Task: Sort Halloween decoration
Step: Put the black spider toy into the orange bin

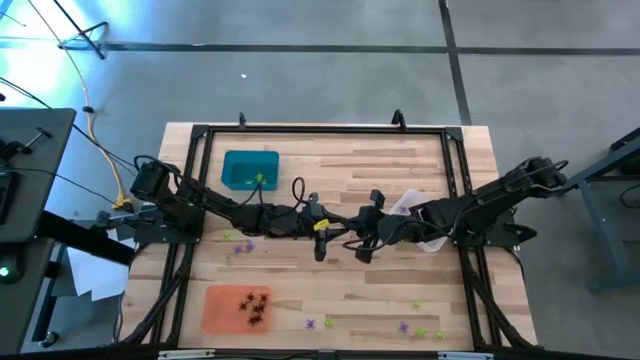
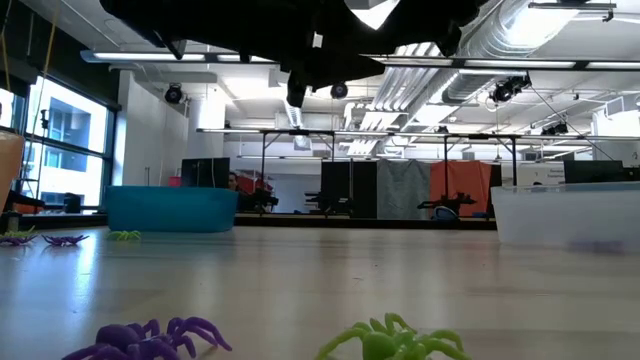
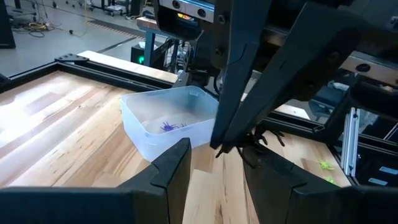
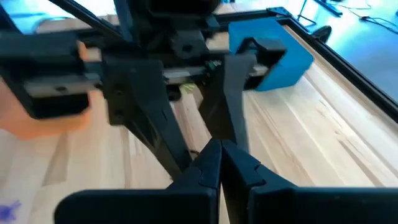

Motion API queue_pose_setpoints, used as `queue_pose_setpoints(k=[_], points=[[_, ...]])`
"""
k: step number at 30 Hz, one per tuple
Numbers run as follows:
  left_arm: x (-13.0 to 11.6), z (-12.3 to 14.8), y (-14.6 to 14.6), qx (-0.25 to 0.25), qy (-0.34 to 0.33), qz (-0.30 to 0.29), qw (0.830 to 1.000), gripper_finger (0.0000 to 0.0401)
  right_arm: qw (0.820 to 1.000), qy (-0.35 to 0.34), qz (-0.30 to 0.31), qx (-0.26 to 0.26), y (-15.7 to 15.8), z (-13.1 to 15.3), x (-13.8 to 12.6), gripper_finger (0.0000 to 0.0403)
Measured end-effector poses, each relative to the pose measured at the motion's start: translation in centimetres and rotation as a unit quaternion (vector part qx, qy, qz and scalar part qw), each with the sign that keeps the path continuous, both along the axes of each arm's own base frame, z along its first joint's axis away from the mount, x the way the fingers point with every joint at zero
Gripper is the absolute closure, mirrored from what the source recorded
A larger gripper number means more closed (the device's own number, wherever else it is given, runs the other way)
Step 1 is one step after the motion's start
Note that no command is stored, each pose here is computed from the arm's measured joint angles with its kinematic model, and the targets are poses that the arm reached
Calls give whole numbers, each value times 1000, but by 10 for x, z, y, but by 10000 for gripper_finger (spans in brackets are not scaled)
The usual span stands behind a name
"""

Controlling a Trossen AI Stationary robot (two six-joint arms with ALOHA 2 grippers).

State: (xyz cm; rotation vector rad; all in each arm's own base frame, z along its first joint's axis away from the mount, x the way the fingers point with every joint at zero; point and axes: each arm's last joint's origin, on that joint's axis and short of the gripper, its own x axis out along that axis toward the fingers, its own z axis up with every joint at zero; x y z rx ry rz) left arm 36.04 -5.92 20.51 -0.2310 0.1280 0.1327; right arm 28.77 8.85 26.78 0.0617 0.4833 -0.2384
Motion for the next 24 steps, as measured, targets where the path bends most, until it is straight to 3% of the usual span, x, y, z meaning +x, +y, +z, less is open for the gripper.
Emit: queue_pose_setpoints(k=[13, 24], points=[[1, 1, 1, -9, -7, -15, 1000, 269, 1000, -3, 8, 8, 1, 1, 0, 403], [1, 3, -1, 23, -14, -35, 999, 269, 1000, -2, 23, 20, 2, 1, 0, 403]])
